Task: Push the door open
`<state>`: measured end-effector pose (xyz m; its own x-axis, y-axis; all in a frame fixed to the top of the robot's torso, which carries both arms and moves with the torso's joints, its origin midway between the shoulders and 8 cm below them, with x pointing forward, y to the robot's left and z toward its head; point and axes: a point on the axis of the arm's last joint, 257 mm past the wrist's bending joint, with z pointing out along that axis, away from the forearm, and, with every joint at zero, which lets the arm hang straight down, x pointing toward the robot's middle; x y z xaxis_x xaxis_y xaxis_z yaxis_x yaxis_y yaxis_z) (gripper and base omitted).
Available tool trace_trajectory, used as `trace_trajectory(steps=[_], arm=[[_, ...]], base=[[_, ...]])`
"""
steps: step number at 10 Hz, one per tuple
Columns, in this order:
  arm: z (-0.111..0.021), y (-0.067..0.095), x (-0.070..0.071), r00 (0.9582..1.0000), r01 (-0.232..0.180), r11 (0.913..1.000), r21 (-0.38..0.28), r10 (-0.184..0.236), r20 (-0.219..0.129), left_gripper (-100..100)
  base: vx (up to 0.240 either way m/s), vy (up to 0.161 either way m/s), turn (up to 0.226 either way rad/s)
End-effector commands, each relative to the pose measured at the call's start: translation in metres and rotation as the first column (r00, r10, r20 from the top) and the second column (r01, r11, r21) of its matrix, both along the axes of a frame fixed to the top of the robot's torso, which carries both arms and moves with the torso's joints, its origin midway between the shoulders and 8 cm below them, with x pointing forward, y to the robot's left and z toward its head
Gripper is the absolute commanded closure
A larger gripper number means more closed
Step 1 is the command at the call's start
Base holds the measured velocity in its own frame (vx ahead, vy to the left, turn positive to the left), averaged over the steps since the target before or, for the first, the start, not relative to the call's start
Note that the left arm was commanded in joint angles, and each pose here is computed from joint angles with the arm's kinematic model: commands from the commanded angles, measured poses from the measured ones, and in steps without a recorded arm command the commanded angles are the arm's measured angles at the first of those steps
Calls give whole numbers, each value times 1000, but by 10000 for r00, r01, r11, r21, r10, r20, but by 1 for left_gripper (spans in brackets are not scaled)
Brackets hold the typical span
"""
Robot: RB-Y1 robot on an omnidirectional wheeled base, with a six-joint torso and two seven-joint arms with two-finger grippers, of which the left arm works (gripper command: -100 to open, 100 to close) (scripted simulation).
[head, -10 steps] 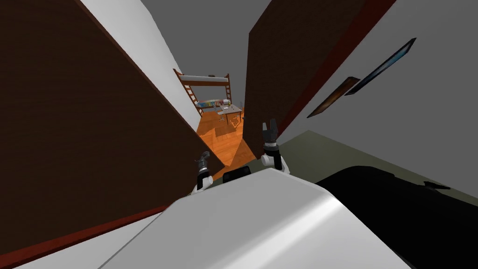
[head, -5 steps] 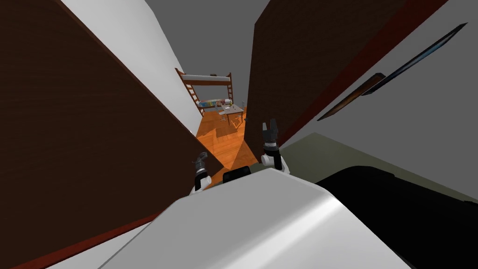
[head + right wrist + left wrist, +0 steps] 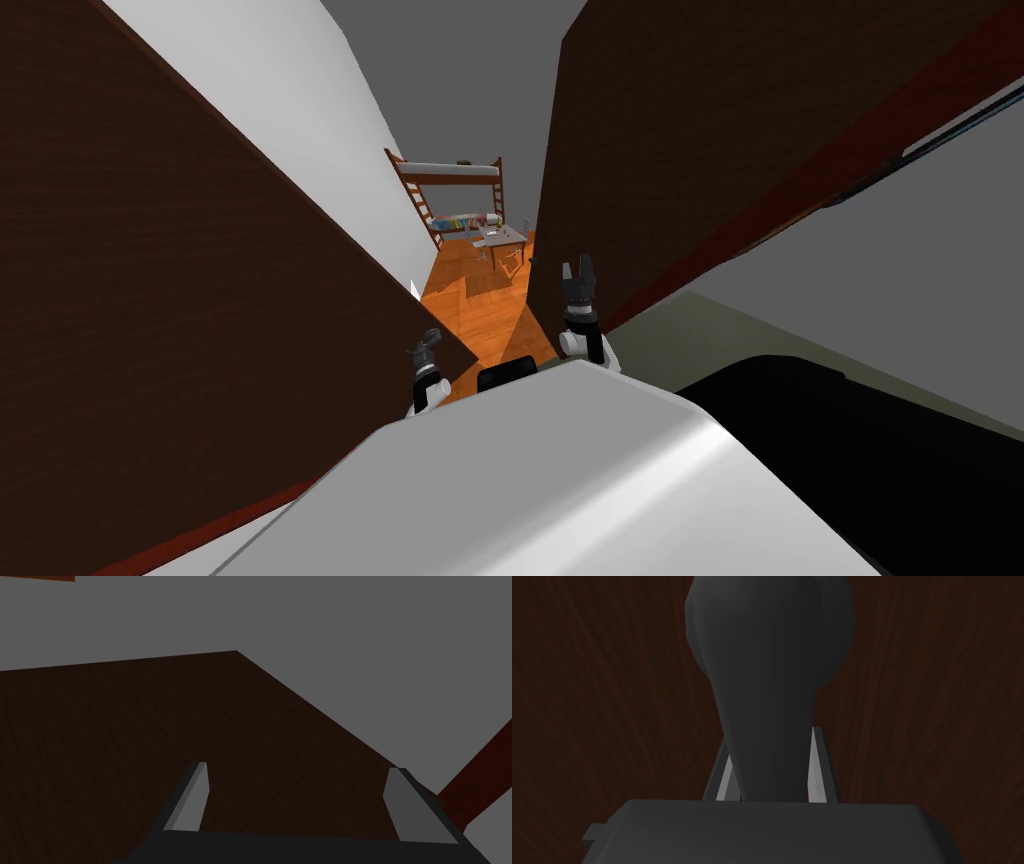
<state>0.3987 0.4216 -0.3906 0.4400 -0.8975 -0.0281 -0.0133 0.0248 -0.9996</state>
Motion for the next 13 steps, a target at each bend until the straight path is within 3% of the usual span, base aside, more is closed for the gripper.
trace_trajectory(steps=[1,9,10,13], arm=[[7,19,-1,9994,-323,9994,142,320,161,100],[-3,38,-20,9933,-1157,9931,-167,1158,35,100],[0,54,-29,9887,-1494,9887,-78,1495,70,100],[3,78,-44,9785,-2060,9785,20,2060,116,100]], base=[[169,-50,60],[169,-31,61],[104,22,-42],[190,47,-46]])
